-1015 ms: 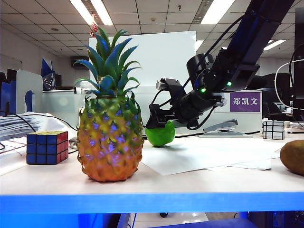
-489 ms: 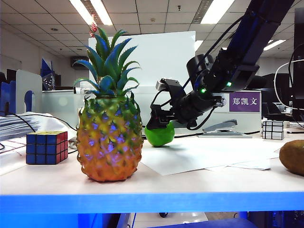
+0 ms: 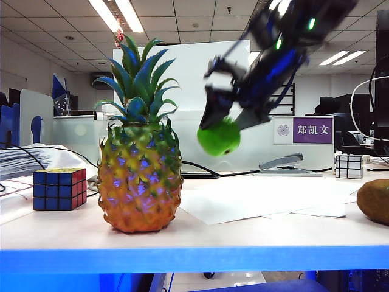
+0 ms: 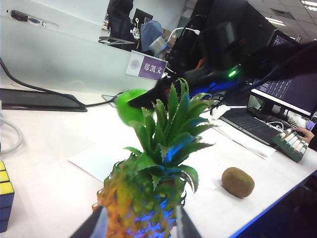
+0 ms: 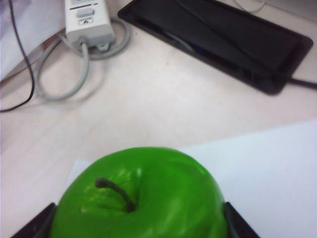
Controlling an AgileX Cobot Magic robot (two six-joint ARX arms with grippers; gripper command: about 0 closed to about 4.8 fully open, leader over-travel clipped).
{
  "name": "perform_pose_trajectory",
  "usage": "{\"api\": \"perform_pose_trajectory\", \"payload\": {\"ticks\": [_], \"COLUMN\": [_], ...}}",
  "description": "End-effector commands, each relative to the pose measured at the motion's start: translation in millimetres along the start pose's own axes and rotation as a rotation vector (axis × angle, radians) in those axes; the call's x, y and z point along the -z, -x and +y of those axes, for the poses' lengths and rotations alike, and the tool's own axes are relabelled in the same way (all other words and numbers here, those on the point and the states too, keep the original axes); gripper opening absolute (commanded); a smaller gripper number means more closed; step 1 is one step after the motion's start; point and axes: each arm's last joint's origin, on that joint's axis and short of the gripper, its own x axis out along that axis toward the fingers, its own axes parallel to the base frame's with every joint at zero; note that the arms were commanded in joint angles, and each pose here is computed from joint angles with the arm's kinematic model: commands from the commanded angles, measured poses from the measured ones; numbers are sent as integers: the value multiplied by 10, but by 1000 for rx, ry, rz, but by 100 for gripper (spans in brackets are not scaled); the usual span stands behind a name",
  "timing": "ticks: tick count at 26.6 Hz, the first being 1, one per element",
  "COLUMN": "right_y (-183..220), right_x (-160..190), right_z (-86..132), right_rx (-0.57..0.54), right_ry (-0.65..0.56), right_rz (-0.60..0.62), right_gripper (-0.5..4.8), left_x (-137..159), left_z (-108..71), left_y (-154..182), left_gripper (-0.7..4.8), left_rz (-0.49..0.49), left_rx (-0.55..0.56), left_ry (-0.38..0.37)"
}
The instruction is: Arrange all the fruits from large to small from left to right in a row.
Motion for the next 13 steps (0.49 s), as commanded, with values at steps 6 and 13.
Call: {"api": "perform_pose_trajectory", "payload": {"ticks": [6,13], "right_y": [1081,1836], "right_x": [-185,523], "right_z": [300,600], "right_rx": [31,39], "right_ry": [35,0], "right_rz": [-100,-310], "right_gripper": [-2,-2], "left_x": [-12,-38], "left_z": [-4,-16], "left_y": [2,2], "left_gripper": [188,188], "left_rz": [-8,-29], "left_rx": [0,13], "left_ry": [-10,-20]}}
